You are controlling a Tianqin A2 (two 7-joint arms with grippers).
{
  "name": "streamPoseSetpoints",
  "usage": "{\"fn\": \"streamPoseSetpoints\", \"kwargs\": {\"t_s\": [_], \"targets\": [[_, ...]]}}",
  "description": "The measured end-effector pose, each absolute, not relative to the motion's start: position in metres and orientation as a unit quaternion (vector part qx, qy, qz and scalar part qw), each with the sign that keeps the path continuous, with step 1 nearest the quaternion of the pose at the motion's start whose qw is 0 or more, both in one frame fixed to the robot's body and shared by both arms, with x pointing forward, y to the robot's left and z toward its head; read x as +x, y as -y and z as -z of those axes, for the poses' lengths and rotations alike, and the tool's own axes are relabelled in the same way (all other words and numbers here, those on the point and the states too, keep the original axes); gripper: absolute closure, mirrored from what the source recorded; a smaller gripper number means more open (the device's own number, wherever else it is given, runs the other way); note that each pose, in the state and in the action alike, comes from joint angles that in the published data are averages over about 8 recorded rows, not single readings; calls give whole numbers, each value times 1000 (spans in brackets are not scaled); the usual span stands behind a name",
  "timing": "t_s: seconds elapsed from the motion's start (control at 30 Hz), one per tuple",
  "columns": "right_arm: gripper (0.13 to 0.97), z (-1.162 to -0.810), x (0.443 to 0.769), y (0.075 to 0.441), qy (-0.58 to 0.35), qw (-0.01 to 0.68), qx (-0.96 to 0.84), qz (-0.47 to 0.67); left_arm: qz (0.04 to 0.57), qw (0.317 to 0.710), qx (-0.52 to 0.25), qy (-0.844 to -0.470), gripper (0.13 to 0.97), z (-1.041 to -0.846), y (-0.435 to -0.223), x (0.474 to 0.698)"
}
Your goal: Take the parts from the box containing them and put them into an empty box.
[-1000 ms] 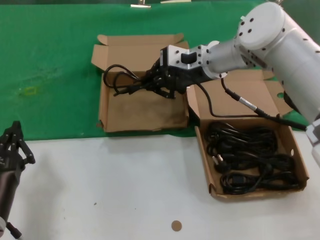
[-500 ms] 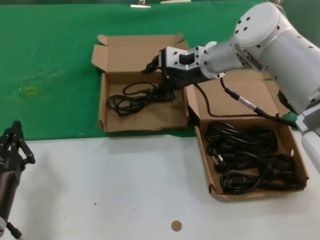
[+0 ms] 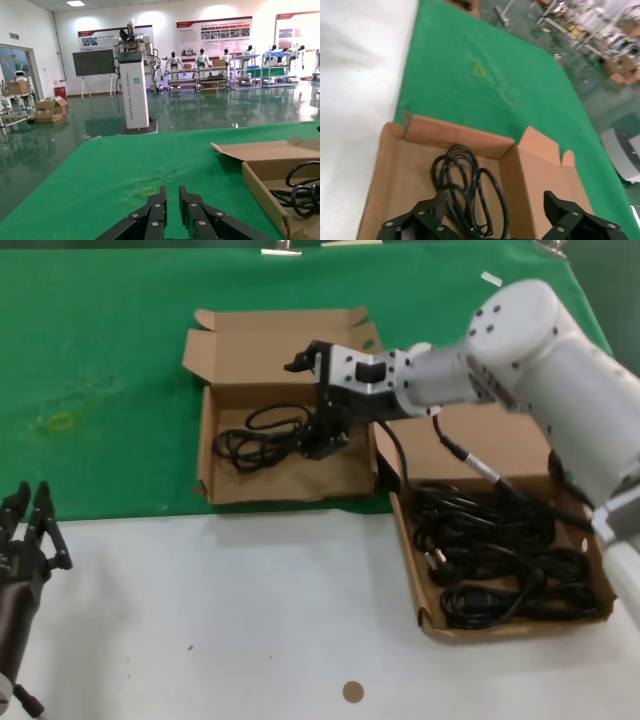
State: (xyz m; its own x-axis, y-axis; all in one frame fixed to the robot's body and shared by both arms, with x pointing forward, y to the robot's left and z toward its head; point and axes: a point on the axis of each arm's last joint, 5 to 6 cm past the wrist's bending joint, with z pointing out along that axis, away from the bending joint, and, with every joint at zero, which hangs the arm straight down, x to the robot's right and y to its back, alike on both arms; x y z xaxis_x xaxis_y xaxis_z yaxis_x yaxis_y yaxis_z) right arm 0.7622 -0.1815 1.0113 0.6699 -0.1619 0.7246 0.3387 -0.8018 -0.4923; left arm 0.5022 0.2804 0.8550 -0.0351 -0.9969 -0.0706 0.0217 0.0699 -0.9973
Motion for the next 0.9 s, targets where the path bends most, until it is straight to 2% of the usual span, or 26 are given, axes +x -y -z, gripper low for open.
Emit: {"fn": "streamPoseSetpoints", "kwargs": {"t_s": [0.1, 0.27, 0.4, 0.57, 0.67, 0.8, 0.9], "targets": [[477, -999, 758, 181, 34, 327, -851, 409, 496, 513, -468, -521, 922, -855, -280, 502], [346, -978, 749, 180, 1, 355, -836, 419, 496, 513, -468, -521, 857, -855, -280, 502], [293, -962, 741, 181, -28, 376, -822, 427, 496, 513, -468, -521, 818, -855, -280, 502], [206, -943, 728, 184, -67, 401, -803, 436, 496, 513, -468, -521, 709, -855, -280, 502], [206, -933, 720, 187, -91, 414, -791, 442, 496, 513, -468, -521, 643, -855, -280, 502], [180, -919, 708, 191, -124, 431, -773, 449, 496, 513, -468, -521, 643, -855, -280, 502], [154, -910, 698, 195, -148, 442, -760, 453, 496, 513, -468, -521, 559, -855, -280, 502]]}}
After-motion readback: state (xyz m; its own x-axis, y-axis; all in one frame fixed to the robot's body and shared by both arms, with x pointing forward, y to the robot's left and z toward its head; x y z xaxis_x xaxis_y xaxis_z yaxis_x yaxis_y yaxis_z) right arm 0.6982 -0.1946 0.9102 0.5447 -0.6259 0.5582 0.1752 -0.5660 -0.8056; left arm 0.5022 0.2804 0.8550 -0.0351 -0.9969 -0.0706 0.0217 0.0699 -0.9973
